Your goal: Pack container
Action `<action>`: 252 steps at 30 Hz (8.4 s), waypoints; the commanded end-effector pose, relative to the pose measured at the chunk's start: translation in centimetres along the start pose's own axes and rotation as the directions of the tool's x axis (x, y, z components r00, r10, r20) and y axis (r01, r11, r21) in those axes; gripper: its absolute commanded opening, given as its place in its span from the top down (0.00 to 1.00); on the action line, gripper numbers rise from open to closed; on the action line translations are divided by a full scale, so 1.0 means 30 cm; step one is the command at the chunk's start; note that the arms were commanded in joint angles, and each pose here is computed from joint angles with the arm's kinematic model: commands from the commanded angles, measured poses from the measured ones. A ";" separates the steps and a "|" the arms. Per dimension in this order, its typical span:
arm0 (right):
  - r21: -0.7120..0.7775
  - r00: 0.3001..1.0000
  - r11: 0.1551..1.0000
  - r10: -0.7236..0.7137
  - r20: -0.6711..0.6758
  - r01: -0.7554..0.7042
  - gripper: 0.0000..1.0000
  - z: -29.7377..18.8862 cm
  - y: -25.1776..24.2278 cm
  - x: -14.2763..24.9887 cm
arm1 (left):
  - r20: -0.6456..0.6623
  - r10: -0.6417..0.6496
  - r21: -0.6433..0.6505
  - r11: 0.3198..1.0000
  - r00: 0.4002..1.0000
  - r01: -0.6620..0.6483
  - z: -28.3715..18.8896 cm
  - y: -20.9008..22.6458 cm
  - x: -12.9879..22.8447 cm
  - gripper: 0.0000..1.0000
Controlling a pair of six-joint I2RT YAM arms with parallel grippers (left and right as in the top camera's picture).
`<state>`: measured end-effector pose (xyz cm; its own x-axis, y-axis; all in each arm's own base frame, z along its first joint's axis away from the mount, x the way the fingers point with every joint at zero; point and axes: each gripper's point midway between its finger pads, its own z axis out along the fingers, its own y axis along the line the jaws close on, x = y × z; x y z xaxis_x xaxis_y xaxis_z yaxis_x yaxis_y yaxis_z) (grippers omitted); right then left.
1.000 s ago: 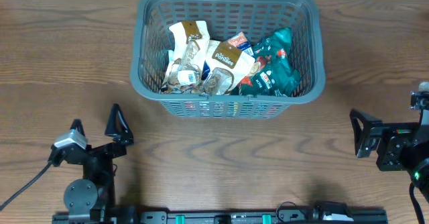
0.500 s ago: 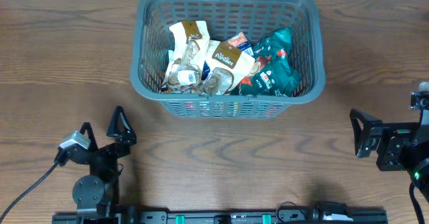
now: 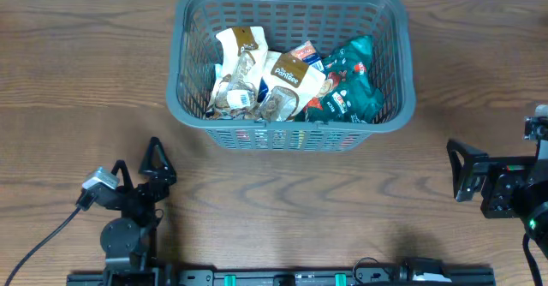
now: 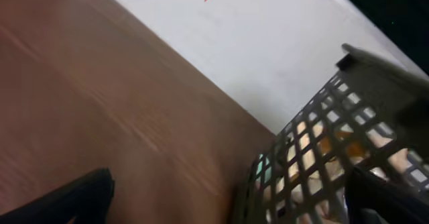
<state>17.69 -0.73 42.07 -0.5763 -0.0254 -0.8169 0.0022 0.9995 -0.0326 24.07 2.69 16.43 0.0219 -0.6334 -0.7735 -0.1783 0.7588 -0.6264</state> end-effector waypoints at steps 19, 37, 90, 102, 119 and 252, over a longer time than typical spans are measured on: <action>0.008 1.000 1.000 -0.007 0.003 0.007 0.01 -0.003 -0.005 -0.002 | -0.051 -0.037 -0.022 0.999 0.998 0.036 0.013 0.045 0.075 0.01; 0.008 1.000 1.000 -0.007 0.003 0.007 0.01 -0.003 -0.005 -0.002 | -0.051 -0.037 -0.022 0.999 0.998 0.036 0.013 0.046 0.075 0.01; 0.051 0.888 0.985 -0.169 0.427 0.163 0.01 -0.099 0.019 -0.335 | -0.051 -0.037 -0.022 0.999 0.998 0.036 0.013 0.046 0.075 0.01; 0.079 0.747 0.983 -0.175 0.641 0.163 0.01 -0.023 0.032 -0.475 | -0.051 -0.037 -0.022 0.999 0.998 0.036 0.013 0.046 0.075 0.01; 0.045 0.821 0.984 -0.168 0.546 0.171 0.01 0.443 0.053 -0.016 | -0.051 -0.037 -0.022 0.999 0.998 0.036 0.013 0.046 0.075 0.01; 0.057 0.852 0.995 -0.101 0.514 0.084 0.01 0.694 0.041 0.583 | -0.051 -0.037 -0.022 0.999 0.998 0.036 0.013 0.046 0.075 0.01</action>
<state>24.64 -0.23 15.82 -0.0726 -0.1192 -0.9902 -0.0073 0.9929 -0.1190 24.33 2.29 15.58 0.0109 -0.6618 -0.7496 -0.1615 0.7387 -0.6544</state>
